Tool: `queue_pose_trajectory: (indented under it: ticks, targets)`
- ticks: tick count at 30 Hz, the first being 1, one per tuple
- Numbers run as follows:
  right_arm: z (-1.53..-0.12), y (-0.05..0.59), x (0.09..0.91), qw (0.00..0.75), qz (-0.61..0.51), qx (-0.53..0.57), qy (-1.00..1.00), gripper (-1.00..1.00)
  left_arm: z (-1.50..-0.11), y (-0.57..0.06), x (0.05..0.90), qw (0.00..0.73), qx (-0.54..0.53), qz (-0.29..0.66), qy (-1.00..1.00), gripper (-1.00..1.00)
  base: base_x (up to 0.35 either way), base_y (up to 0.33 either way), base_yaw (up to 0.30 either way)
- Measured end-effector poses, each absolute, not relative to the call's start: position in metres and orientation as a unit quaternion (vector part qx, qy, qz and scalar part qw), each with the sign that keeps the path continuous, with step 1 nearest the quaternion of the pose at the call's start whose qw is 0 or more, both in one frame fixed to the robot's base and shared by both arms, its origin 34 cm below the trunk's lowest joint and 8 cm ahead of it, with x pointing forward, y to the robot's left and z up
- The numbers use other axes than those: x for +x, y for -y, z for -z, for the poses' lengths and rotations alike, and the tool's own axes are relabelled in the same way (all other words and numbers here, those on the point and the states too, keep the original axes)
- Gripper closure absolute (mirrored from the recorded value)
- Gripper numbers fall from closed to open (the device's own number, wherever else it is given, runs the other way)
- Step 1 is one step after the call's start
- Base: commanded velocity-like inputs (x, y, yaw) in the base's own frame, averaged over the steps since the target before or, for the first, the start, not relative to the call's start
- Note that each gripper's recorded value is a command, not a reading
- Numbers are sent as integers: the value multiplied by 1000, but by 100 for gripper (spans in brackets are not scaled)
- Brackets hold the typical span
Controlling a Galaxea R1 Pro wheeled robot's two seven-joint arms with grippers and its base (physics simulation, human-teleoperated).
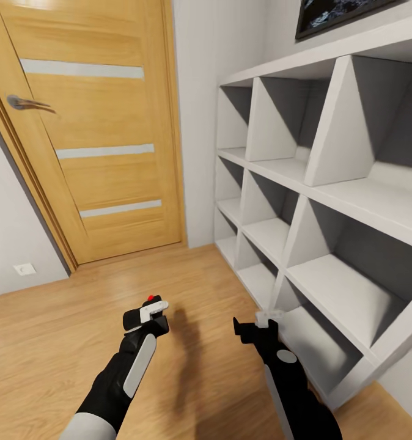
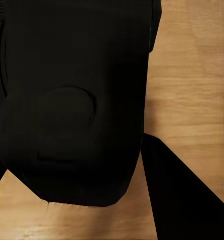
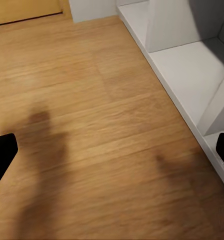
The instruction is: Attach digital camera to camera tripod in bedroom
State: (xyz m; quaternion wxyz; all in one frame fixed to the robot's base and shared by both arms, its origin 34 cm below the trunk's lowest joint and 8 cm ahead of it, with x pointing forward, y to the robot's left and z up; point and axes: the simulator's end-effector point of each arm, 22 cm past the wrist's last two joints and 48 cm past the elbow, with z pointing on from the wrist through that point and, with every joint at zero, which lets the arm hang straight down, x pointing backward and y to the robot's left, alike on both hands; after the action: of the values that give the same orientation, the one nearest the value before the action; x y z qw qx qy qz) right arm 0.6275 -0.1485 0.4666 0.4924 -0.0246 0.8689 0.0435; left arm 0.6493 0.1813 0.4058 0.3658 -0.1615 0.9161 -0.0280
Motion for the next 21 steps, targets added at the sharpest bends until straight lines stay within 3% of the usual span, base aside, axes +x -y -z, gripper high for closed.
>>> queue_pose_trajectory:
  ticks: [21]
  targets:
    - [-487, 146, 621, 503, -45, -28, -863, -100, -447, -178, 652, 393, -159, 40, -905, 100, 0, 0, 0]
